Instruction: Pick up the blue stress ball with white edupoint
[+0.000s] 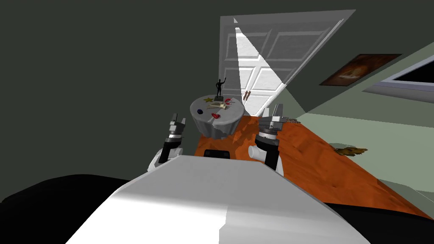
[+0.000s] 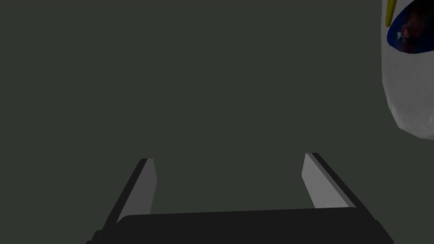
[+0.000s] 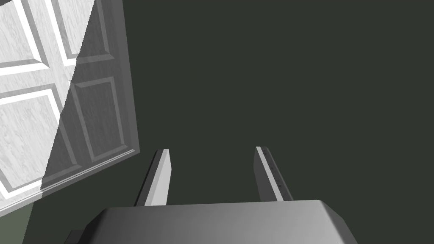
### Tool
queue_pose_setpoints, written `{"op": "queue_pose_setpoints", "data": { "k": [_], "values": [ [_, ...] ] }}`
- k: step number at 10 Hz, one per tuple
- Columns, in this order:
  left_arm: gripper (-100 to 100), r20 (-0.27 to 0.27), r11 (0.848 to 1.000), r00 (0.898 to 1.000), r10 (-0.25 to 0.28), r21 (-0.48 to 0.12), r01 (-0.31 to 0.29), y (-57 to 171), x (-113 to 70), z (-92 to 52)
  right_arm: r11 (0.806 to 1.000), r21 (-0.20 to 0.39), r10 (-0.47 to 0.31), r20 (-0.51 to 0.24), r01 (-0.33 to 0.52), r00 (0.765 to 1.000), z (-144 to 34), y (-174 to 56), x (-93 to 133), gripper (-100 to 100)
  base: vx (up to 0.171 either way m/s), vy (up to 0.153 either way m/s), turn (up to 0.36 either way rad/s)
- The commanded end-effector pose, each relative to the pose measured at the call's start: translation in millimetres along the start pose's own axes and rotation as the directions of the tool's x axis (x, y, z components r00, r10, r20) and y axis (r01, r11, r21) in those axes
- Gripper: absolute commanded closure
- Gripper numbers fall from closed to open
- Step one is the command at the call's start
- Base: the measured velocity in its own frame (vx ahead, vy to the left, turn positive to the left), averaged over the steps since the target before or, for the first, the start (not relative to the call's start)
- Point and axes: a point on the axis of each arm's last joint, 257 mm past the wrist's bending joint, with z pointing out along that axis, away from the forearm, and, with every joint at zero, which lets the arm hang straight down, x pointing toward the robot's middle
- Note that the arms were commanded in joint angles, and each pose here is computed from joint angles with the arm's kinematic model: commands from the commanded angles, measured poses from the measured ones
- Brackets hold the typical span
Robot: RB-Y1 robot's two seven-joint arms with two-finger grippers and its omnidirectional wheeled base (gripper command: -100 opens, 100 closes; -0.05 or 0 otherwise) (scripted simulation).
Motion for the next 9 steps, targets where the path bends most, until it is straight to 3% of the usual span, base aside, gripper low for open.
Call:
{"op": "queue_pose_setpoints", "data": {
  "k": [1,5,8,9],
  "values": [
    [-100,-0.025,0.998,0.999,0.046,-0.032,-0.046,9,-11.3,-4.0,1.000,0.000,0.000,0.000,0.000,1.000,0.0,0,0,0,-0.046,0.032,-0.188],
    [-100,-0.084,0.979,0.985,0.153,-0.126,-0.163,38,-47.0,-17.5,1.000,0.000,0.000,0.000,0.000,1.000,0.0,0,0,0,-0.042,0.035,-0.281],
    [-100,-0.125,0.947,0.966,0.225,-0.203,-0.247,59,-80.0,-30.0,1.000,0.000,0.000,0.000,0.000,1.000,0.0,0,0,0,-0.043,0.044,-0.331],
    [-100,-0.129,0.947,0.965,0.227,-0.203,-0.250,59,-79.8,-29.6,1.000,0.000,0.000,0.000,0.000,1.000,0.0,0,0,0,-0.033,0.033,-0.118]
  ]
}}
